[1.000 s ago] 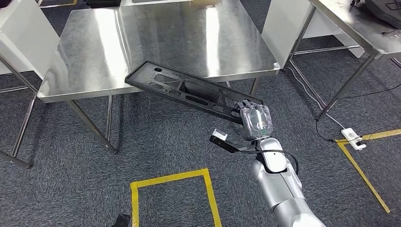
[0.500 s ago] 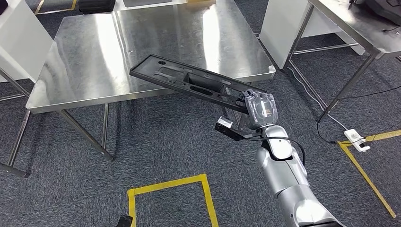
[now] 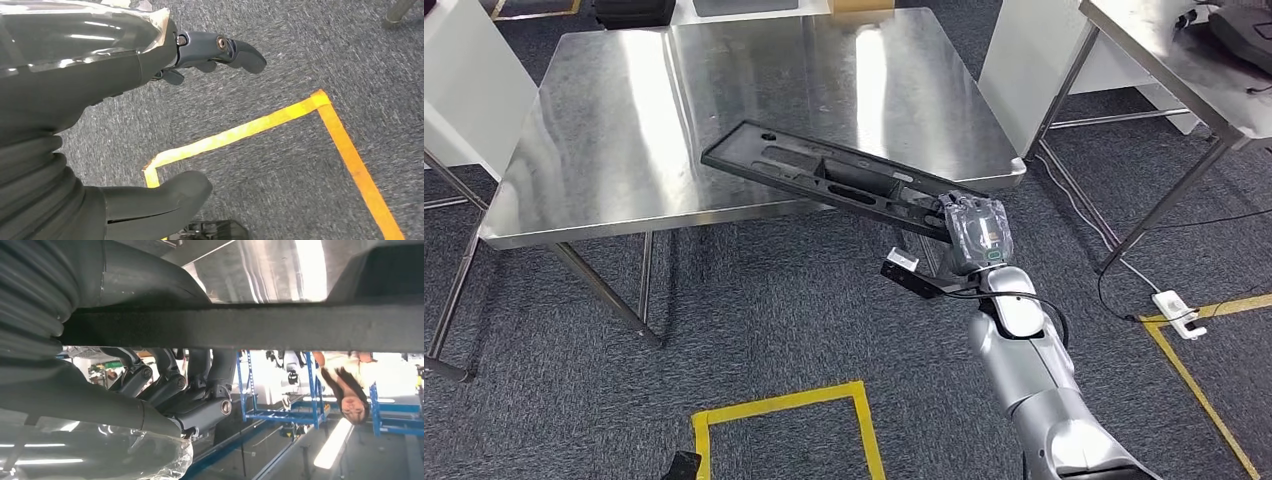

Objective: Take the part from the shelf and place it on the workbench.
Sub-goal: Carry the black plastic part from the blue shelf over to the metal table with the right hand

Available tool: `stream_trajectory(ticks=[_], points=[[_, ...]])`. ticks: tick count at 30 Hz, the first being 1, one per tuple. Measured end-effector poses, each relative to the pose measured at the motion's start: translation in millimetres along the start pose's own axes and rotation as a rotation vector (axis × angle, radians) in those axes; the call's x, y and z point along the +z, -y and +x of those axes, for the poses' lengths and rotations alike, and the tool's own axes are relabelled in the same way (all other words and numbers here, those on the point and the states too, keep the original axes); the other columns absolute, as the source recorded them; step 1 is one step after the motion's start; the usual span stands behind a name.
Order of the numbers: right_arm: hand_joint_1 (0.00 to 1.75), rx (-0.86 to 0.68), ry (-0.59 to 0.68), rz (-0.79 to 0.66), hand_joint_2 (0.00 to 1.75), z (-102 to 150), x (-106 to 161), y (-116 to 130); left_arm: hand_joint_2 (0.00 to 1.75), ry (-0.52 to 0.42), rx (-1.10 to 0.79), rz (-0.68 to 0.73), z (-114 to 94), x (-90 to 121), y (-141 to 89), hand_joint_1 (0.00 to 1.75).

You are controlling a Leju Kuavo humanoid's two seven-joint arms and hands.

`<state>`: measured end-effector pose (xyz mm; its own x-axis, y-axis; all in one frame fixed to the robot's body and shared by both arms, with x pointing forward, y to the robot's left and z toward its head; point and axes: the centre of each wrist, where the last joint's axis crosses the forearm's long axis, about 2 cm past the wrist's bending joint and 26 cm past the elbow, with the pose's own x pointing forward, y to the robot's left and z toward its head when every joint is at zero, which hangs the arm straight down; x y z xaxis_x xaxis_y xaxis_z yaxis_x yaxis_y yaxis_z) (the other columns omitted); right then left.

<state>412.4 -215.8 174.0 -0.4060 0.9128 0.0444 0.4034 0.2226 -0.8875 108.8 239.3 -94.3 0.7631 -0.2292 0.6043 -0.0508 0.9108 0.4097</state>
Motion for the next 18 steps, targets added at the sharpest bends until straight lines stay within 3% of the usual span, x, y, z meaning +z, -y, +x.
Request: stream_trajectory(ticks=[18], points=[[1.75,0.026,-0.03,0.046,1.75,6,6,-10,1.75,-0.013,0.003,0.004,-6,2,-2,0.0]])
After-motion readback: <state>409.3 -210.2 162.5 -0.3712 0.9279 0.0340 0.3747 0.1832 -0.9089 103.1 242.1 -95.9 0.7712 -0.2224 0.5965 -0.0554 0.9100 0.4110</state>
